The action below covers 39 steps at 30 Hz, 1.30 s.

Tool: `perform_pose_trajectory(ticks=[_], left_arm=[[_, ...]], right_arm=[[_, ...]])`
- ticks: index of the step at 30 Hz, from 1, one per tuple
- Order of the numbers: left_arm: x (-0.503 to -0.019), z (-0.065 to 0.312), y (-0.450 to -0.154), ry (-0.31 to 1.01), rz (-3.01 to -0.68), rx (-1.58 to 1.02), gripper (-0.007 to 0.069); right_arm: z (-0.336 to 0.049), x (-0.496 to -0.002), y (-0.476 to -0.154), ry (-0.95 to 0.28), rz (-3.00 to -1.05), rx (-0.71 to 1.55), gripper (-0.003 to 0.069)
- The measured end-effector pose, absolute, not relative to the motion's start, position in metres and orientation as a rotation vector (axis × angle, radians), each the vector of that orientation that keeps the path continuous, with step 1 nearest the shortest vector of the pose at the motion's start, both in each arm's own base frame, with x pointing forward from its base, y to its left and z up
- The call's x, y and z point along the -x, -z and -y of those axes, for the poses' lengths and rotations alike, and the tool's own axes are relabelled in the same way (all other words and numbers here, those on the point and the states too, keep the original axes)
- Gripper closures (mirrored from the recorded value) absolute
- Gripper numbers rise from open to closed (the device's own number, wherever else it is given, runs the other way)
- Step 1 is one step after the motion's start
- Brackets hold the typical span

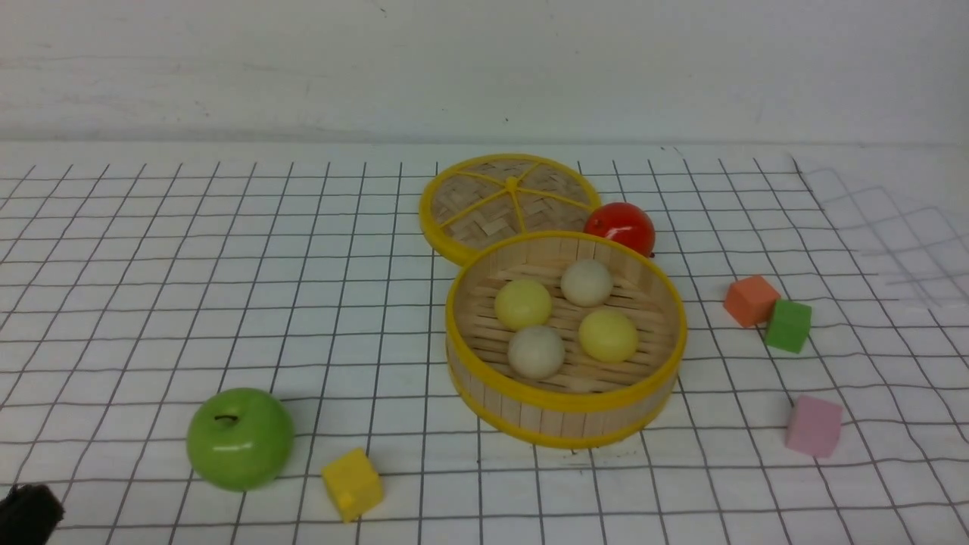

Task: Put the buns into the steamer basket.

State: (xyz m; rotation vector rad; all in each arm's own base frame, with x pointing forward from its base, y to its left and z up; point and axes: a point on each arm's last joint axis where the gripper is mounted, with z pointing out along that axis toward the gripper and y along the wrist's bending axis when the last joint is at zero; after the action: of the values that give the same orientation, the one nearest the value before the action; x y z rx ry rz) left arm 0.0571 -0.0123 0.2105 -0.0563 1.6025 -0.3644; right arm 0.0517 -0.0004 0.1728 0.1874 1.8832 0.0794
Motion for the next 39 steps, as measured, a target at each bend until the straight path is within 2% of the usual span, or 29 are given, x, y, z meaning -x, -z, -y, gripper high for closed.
perform_pose_trajectory(ticks=[2,4,7,39], left_arm=[[-0.056,0.01,-0.196,0.352,-1.647,0.127,0.0638],[-0.054,0.009,-0.179,0.335,-1.792,0.197,0.0638],[-0.052,0.008,-0.17,0.334,-1.871,0.235,0.0638],[-0.052,0.008,-0.17,0.364,-1.875,0.279,0.0638]], right_arm=[[0.0,-0.052,-0.173,-0.079,-1.883,-0.187,0.066],[0.0,-0.052,-0.173,-0.079,-1.882,-0.187,0.0658],[0.0,-0.052,-0.173,-0.079,-1.881,-0.187,0.0658],[0.0,-0.052,-0.173,-0.079,-1.881,-0.187,0.0622]])
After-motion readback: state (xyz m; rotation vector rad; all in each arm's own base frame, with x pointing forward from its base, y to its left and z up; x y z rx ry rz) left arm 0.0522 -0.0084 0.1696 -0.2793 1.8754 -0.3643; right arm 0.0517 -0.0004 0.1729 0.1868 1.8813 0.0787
